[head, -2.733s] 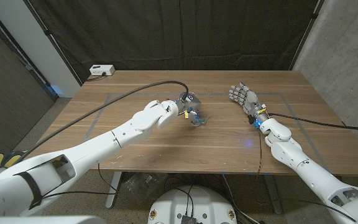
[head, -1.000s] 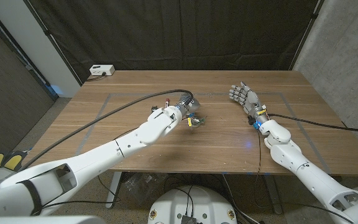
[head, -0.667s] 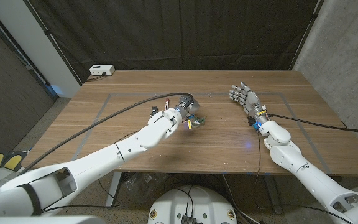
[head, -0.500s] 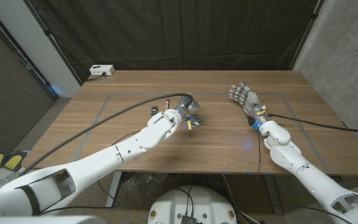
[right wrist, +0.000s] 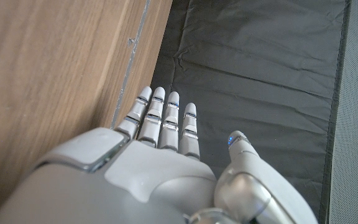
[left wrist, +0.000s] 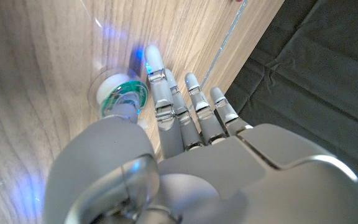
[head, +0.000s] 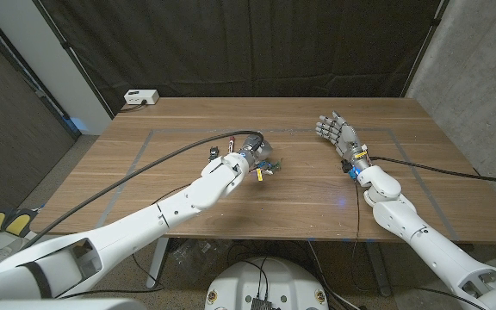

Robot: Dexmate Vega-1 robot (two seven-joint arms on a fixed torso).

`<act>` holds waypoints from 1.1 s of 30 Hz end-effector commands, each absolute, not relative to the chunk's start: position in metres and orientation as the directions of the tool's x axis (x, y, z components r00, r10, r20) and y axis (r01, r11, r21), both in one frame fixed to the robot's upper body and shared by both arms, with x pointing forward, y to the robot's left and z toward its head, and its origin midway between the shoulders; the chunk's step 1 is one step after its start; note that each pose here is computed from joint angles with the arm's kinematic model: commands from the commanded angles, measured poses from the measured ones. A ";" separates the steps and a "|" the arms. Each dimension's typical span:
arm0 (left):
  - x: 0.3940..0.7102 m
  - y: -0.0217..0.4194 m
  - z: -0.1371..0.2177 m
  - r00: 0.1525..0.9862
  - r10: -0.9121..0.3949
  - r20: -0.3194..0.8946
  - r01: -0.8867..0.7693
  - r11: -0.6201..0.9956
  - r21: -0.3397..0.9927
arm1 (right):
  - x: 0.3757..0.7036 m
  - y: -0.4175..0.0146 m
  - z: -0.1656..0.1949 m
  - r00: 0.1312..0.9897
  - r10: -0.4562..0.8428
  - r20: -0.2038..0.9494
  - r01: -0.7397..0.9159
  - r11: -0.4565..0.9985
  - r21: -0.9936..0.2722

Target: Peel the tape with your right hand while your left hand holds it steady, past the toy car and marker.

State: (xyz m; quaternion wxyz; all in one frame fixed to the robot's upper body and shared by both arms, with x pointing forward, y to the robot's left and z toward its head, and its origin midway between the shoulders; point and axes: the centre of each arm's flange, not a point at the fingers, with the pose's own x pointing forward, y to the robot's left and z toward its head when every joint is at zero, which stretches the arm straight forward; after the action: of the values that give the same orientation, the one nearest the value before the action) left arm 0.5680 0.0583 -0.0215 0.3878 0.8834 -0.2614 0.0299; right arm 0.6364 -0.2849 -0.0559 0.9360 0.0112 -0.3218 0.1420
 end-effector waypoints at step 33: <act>0.569 0.061 -0.054 0.823 -0.471 0.318 -0.557 -0.559 0.614 | 0.623 -0.284 -0.059 0.757 0.250 0.603 -0.253 0.964 -0.083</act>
State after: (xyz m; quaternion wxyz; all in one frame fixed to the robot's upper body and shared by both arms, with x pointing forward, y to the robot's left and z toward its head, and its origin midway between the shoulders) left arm 0.5674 0.0607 -0.0399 0.3711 0.8842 -0.2801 0.0453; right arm 0.6253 -0.2850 -0.0601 0.9371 0.0062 -0.3218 0.1354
